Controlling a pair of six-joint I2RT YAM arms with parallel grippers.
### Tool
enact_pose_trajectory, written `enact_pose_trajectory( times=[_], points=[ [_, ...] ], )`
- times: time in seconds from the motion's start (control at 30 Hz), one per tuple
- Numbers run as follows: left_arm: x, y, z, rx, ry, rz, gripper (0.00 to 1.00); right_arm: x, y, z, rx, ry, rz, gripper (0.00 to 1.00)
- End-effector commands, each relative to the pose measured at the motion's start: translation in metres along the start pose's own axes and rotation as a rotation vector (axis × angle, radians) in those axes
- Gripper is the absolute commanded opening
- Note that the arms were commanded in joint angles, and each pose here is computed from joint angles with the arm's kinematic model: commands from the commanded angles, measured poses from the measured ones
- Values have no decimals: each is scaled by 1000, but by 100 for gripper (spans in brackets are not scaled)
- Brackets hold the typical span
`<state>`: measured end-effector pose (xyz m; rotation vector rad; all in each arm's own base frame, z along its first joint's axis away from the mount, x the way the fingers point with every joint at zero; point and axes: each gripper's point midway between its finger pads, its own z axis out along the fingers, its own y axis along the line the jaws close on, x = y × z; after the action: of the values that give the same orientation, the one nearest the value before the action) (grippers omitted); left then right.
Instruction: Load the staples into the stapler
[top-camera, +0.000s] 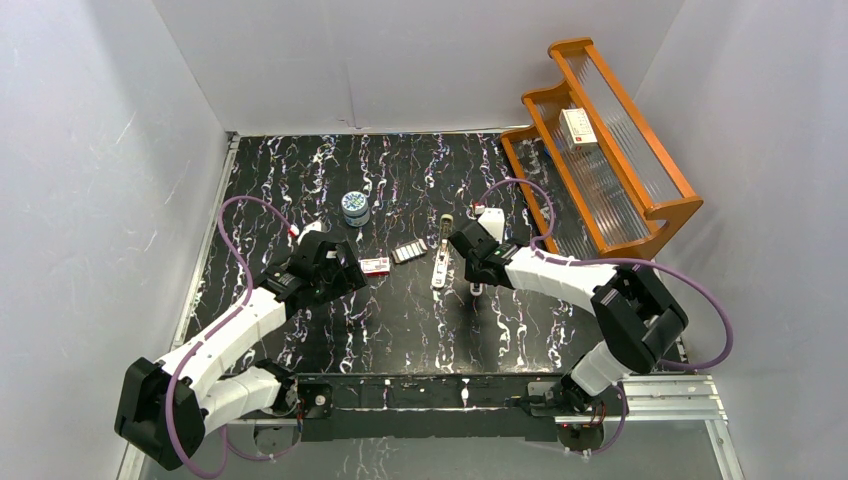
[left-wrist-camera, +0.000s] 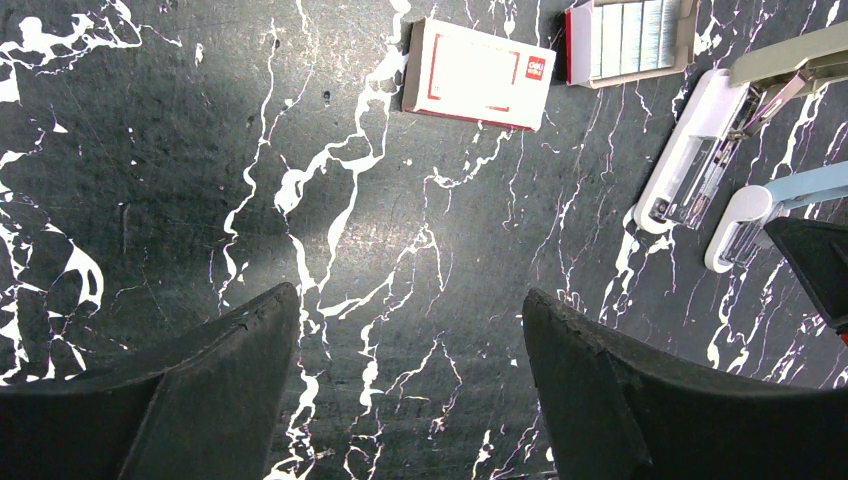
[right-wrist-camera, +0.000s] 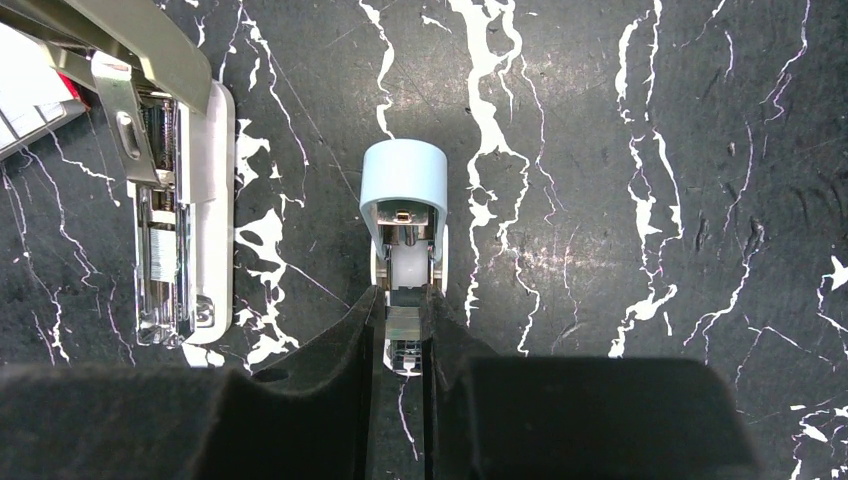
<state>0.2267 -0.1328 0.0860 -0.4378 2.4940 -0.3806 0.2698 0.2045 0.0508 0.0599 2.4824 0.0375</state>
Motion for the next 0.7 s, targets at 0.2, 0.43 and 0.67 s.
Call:
enact_pose_trajectory(
  times=[0.2, 0.43, 0.67],
  points=[
    [-6, -5, -3, 13, -11, -5, 79, -4, -1, 2, 7, -21, 18, 24],
    [-7, -8, -1, 20, -8, -5, 79, 1, -2, 5, 11, -6, 13, 23],
    [-6, -7, -1, 17, -5, -2, 79, 1, -2, 5, 9, -8, 12, 23]
  ],
)
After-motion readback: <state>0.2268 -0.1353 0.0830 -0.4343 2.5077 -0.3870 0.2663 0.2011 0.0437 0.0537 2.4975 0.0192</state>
